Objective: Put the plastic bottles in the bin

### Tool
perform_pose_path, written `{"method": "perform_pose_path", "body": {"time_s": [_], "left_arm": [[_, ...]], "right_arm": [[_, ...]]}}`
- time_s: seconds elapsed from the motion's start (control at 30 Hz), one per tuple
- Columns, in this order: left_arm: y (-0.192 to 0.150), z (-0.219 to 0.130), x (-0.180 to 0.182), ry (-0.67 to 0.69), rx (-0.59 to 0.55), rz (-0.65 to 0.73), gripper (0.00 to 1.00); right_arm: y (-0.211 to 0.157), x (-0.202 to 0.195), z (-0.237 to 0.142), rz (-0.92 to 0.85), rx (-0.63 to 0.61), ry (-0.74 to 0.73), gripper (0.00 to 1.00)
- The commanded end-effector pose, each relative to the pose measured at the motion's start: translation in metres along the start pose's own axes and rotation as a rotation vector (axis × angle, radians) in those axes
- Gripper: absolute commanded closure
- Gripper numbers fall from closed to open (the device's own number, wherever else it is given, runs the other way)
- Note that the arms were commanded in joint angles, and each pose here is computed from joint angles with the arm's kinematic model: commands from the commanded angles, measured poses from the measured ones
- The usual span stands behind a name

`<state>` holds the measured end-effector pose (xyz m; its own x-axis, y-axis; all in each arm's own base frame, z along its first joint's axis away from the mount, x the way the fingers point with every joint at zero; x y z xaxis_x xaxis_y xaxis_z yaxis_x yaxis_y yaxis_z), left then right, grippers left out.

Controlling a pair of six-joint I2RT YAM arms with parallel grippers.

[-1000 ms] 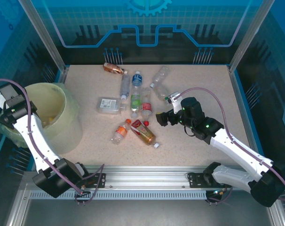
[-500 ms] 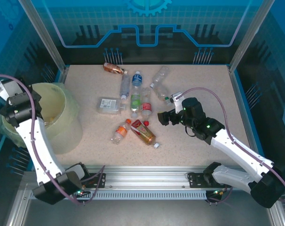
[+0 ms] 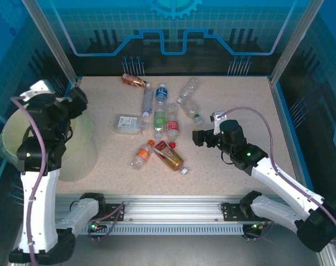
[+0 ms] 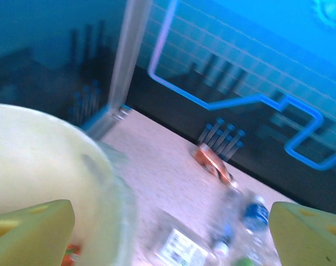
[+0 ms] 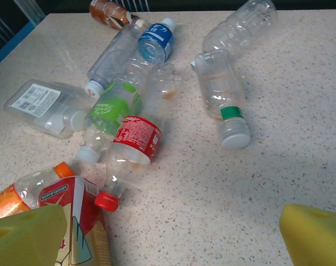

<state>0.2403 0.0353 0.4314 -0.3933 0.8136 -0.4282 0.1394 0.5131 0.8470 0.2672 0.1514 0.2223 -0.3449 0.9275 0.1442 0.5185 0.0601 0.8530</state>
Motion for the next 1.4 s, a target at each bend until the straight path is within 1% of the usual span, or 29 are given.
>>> {"method": "perform_pose_path", "body": {"time_s": [0.0, 0.13, 0.23, 0.37, 0.47, 0.57, 0.7, 0.9, 1.0, 1.2, 1.37], "left_arm": [[-0.025, 0.018, -0.031, -0.065, 0.058, 0.02, 0.06], [-0.063, 0.033, -0.065, -0.103, 0.098, 0.092, 0.02], [-0.096, 0.047, -0.084, -0.102, 0.133, 0.103, 0.01], [-0.139, 0.07, -0.095, -0.106, 0.202, 0.008, 0.01], [-0.164, 0.087, -0.092, -0.07, 0.233, -0.069, 0.01], [-0.183, 0.101, -0.091, -0.022, 0.266, -0.117, 0.01], [-0.206, 0.117, -0.081, 0.125, 0.319, -0.166, 0.01], [-0.239, 0.141, -0.054, 0.437, 0.406, -0.343, 0.01], [-0.249, 0.155, -0.042, 0.559, 0.406, -0.402, 0.01], [-0.262, 0.182, -0.024, 0.712, 0.403, -0.516, 0.01], [-0.276, 0.202, -0.013, 0.768, 0.456, -0.599, 0.01]], "right_arm": [[0.005, -0.01, -0.004, 0.064, -0.045, -0.042, 0.0], [0.002, -0.013, -0.005, 0.08, -0.038, -0.052, 0.0], [0.001, -0.014, -0.006, 0.086, -0.037, -0.055, 0.0], [-0.001, -0.015, -0.009, 0.088, -0.029, -0.056, 0.0], [-0.003, -0.015, -0.013, 0.088, -0.027, -0.056, 0.0], [-0.005, -0.016, -0.018, 0.085, -0.03, -0.055, 0.0], [-0.009, -0.02, -0.024, 0.083, -0.036, -0.066, 0.0], [-0.01, -0.022, -0.032, 0.083, -0.059, -0.07, 0.0], [-0.011, -0.024, -0.035, 0.078, -0.061, -0.077, 0.0], [-0.013, -0.027, -0.04, 0.076, -0.064, -0.089, 0.0], [-0.015, -0.029, -0.043, 0.071, -0.068, -0.098, 0.0]]}}
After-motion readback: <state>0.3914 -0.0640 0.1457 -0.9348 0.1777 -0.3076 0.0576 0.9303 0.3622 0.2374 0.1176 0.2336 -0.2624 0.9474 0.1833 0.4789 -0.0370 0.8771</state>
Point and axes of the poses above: each hand's point on the last joint's axis, 136 mm out from that joint toward the fingers, its own z axis out along the fingers, its own x axis along the line the jaws close on, y = z × x, the point moved 3 cm from there along -z, back along the fingers, and after that the axes turned 5 degrees about -z, right-handed, at the moved point
